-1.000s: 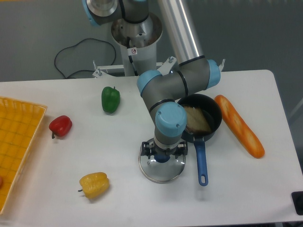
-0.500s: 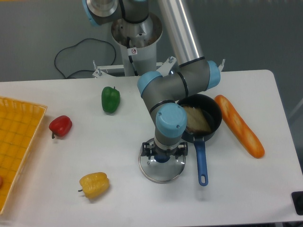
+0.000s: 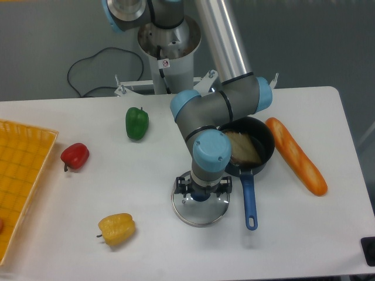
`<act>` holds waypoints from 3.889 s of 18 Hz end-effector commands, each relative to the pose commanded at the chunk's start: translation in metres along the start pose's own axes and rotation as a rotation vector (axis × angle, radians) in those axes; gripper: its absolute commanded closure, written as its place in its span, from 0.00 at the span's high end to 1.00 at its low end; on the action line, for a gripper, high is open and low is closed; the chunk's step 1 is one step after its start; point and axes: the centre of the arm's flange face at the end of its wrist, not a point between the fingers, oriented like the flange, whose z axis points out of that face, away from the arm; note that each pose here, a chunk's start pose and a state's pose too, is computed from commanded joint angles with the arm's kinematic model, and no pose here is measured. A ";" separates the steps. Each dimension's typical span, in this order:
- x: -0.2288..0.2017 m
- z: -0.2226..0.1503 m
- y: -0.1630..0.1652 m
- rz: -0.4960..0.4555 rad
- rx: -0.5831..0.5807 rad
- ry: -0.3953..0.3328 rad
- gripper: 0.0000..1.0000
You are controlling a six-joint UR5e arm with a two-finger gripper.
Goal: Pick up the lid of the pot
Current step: 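Close the gripper on the blue knob of the glass lid, then lift the glass lid by its knob and carry it toward the yellow pepper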
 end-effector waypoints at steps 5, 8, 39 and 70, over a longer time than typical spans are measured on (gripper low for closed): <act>0.001 0.000 0.000 0.003 -0.002 -0.001 0.87; 0.001 -0.001 0.000 0.005 -0.001 -0.001 0.79; 0.027 -0.033 0.001 0.149 0.040 -0.014 0.41; 0.148 -0.122 0.019 0.852 0.063 -0.105 0.41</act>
